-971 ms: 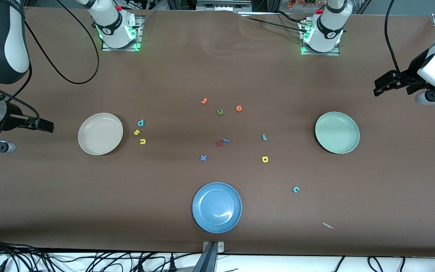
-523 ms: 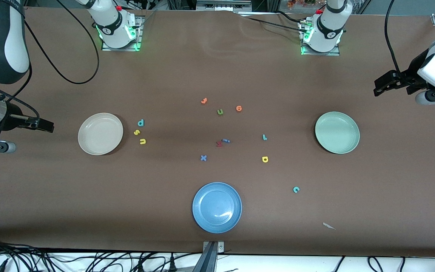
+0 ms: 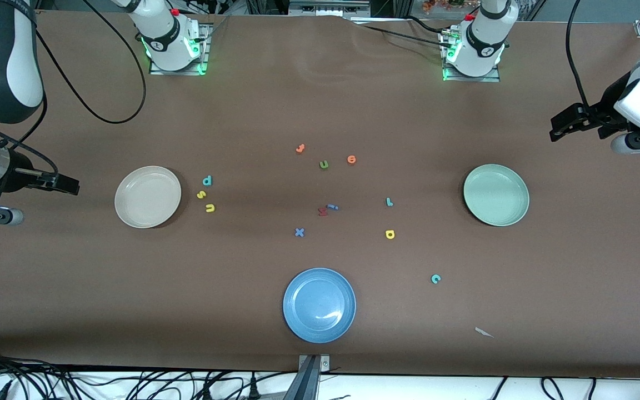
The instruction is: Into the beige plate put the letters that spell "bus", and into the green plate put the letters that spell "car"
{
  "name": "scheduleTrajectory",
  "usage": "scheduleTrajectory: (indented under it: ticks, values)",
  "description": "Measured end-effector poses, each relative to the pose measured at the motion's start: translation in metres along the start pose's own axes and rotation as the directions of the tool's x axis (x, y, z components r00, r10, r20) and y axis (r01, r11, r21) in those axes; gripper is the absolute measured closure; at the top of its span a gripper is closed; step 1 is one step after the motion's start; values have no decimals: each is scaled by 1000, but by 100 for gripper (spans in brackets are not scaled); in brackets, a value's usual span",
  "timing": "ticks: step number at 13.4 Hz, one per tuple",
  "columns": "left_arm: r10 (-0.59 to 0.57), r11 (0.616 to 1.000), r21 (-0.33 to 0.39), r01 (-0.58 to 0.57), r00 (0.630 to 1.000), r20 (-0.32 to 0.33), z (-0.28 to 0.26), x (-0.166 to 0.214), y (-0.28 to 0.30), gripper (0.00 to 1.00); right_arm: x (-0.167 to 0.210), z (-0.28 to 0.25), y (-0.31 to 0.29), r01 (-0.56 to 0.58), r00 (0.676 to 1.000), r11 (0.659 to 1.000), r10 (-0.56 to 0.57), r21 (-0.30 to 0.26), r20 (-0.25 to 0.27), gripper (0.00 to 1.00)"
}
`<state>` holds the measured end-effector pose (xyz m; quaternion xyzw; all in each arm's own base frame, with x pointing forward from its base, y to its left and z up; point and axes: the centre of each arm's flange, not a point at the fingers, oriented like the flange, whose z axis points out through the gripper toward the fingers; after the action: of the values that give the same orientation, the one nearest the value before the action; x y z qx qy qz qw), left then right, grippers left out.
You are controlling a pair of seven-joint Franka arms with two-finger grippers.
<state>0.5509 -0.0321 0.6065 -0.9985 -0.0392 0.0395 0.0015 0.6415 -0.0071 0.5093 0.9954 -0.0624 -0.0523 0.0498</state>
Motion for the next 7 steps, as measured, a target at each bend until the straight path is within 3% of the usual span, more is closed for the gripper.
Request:
scheduleTrajectory:
  ticks: [7]
  values:
    - [0,1000,0,0,1000,0,0,0,0,0,-1,-1,-7,-33,999,999,33,0,-1,0]
